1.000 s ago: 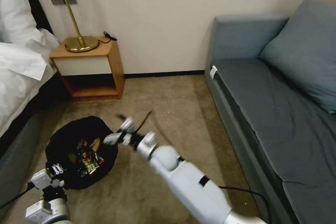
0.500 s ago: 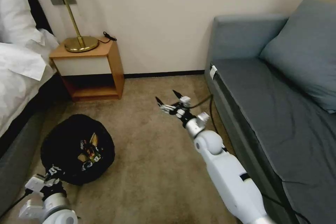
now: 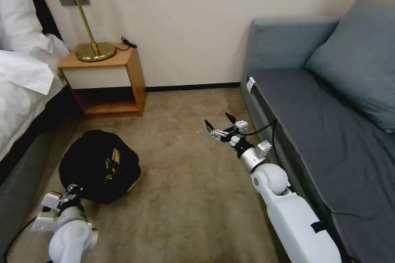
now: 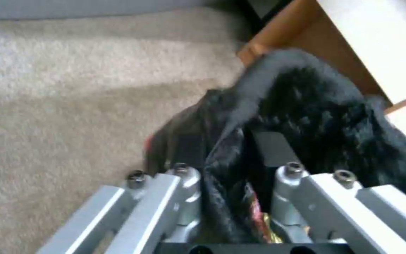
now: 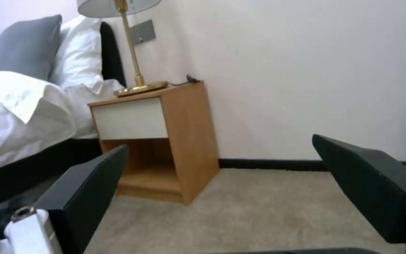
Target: Pick up the trash bin, then pick up the garbage on the floor and place it into the trash bin.
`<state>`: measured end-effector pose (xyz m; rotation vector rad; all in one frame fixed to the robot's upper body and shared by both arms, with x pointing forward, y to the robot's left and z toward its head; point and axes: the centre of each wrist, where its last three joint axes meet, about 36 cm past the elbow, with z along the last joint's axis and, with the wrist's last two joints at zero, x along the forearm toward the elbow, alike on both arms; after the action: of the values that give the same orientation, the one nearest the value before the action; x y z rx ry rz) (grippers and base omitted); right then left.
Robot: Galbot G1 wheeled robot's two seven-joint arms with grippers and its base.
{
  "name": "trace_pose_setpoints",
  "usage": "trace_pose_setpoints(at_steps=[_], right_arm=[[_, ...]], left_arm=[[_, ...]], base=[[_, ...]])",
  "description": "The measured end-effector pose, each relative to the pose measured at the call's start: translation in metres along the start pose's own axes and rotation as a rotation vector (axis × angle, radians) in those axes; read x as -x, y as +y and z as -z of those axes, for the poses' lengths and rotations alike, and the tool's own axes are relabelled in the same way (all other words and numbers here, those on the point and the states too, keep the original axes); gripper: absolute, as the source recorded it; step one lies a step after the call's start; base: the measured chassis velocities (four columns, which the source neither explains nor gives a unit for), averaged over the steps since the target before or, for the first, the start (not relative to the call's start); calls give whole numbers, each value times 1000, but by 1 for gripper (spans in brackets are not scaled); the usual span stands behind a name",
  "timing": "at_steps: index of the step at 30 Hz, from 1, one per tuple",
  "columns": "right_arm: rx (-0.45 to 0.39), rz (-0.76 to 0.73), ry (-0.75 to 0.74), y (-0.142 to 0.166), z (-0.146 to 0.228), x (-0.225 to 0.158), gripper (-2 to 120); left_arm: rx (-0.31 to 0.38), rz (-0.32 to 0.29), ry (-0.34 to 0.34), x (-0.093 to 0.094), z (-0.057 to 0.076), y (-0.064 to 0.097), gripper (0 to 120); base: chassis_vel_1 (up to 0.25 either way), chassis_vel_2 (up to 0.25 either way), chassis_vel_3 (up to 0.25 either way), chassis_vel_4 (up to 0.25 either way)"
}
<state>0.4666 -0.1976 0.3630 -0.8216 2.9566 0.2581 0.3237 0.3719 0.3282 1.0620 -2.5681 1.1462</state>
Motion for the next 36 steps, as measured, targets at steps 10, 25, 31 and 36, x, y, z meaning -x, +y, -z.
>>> trace_pose_setpoints(at_steps=[10, 25, 31, 36], right_arm=[[39, -16, 14, 13, -5, -6, 100], [37, -43, 8, 7, -5, -20, 100], [48, -68, -18, 11, -9, -28, 100], [69, -76, -56, 26, -9, -38, 100]], left_arm=[[55, 2, -36, 3, 6, -1, 61], [218, -84, -184, -14, 17, -8, 100], [455, -194, -307, -29, 15, -11, 100], [702, -323, -420, -51, 13, -17, 100]], base=[[0, 0, 0, 0], [0, 0, 0, 0], [0, 0, 0, 0], [0, 0, 0, 0]])
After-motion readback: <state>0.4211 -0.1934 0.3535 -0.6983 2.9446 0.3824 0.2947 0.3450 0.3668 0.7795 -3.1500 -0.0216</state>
